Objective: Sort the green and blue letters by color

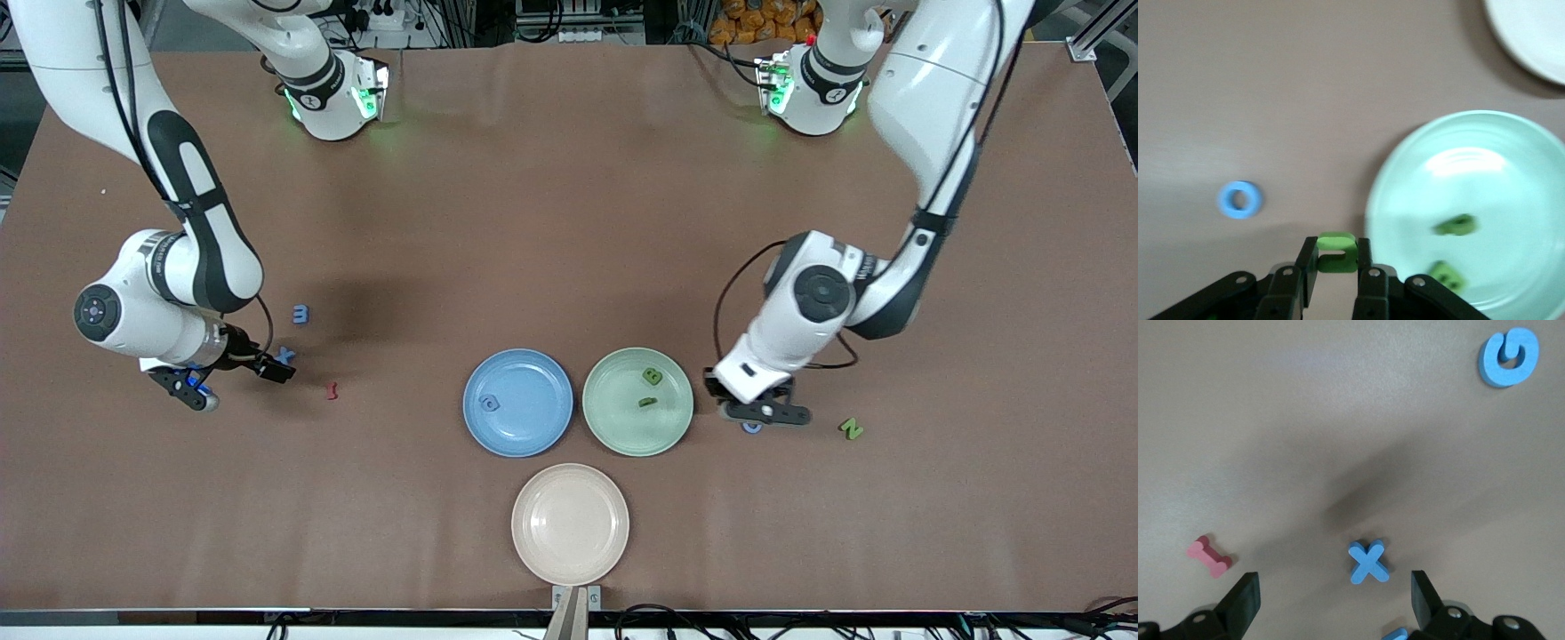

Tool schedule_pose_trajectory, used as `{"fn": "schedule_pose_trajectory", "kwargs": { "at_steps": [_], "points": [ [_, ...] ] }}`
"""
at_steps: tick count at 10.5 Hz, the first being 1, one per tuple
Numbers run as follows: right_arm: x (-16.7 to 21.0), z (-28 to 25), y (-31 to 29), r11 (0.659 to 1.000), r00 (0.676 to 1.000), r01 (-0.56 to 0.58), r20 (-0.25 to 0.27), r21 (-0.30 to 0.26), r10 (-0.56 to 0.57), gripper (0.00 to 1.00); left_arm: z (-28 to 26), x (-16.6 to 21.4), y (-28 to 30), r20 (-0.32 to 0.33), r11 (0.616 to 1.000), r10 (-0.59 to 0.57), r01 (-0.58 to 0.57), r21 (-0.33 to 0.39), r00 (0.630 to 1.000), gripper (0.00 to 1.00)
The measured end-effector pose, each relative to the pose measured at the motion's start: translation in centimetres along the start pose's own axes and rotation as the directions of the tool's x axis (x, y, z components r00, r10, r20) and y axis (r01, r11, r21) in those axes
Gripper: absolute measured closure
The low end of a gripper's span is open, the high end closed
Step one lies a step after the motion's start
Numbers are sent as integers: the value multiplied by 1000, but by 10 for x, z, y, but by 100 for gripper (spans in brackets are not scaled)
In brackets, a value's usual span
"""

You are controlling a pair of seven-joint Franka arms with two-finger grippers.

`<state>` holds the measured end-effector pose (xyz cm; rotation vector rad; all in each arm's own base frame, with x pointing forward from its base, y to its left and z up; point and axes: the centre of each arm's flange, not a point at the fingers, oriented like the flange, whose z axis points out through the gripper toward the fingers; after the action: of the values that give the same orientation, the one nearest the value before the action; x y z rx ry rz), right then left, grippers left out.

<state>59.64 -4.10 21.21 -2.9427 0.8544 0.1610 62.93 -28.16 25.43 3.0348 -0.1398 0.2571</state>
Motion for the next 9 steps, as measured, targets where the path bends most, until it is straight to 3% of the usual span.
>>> {"fn": "schedule_pose_trajectory", "kwargs": {
  "at_steps": [2,4,6,9],
  "points": [
    [-10,12,6,1000,999,-1,-35,5,1,0,12,-8,49,4,1000,-20,20,-23,1000,72],
    [-32,30,4,1000,997,17,-71,4,-16,0,22,-6,62,5,999,-19,19,-34,1000,68],
    [-41,38,4,1000,997,23,-76,0,-23,0,16,7,51,-17,999,-39,39,-34,999,43],
    [-37,39,13,1000,996,15,-86,-4,-15,0,2,39,-13,-55,998,-68,67,-17,996,4]
  ]
}}
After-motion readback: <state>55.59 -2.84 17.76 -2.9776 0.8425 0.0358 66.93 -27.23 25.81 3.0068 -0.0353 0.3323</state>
